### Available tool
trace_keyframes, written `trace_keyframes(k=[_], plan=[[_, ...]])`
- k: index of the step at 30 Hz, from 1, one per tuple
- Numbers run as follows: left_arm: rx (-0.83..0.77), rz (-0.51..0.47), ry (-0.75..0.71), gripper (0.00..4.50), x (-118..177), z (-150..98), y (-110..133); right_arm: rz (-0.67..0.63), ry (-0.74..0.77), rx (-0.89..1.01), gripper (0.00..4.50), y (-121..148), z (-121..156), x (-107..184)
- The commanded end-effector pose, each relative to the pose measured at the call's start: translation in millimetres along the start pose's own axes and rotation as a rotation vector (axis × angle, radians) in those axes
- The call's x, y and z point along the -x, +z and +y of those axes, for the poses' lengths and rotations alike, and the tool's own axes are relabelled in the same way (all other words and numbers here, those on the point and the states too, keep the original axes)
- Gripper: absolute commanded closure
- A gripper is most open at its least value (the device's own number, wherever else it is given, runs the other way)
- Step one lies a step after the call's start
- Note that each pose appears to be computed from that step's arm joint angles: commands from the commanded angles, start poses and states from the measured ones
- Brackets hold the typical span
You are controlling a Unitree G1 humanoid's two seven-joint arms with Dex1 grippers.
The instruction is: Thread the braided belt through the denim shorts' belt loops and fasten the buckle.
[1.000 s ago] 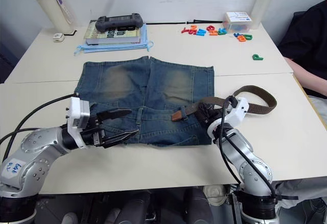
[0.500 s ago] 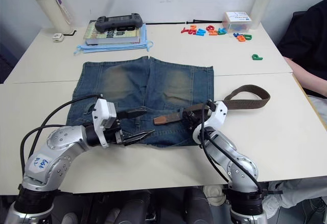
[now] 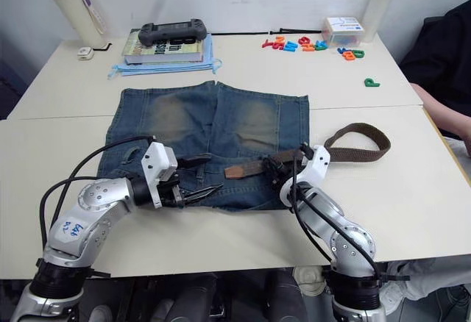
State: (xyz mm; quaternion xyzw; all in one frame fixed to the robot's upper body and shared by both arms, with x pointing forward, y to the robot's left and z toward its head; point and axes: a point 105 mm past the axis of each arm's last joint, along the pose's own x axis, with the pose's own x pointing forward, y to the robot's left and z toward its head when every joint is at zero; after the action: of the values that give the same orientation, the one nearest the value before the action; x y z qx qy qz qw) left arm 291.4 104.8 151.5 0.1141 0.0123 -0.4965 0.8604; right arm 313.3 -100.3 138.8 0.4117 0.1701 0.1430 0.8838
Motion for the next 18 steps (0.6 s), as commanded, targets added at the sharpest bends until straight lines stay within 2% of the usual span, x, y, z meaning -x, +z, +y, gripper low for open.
trace_keyframes(k=[1,3,12,16,18], plan=[[-0.041,-0.038,-0.008,0.48,-2,0,12,-0.068,0.004,0.024,1.08,23,3,15],[-0.035,-0.047,-0.016,0.48,-3,0,13,-0.07,0.01,0.054,0.08,28,4,24],[-0.023,-0.078,-0.049,0.48,-14,1,19,0.012,0.051,0.296,0.03,28,12,59],[-0.023,-0.084,-0.063,0.48,-19,1,20,0.032,0.108,0.341,1.84,23,22,64],[-0.023,-0.083,-0.085,0.48,-25,-1,18,0.058,0.147,0.443,2.78,15,30,67]])
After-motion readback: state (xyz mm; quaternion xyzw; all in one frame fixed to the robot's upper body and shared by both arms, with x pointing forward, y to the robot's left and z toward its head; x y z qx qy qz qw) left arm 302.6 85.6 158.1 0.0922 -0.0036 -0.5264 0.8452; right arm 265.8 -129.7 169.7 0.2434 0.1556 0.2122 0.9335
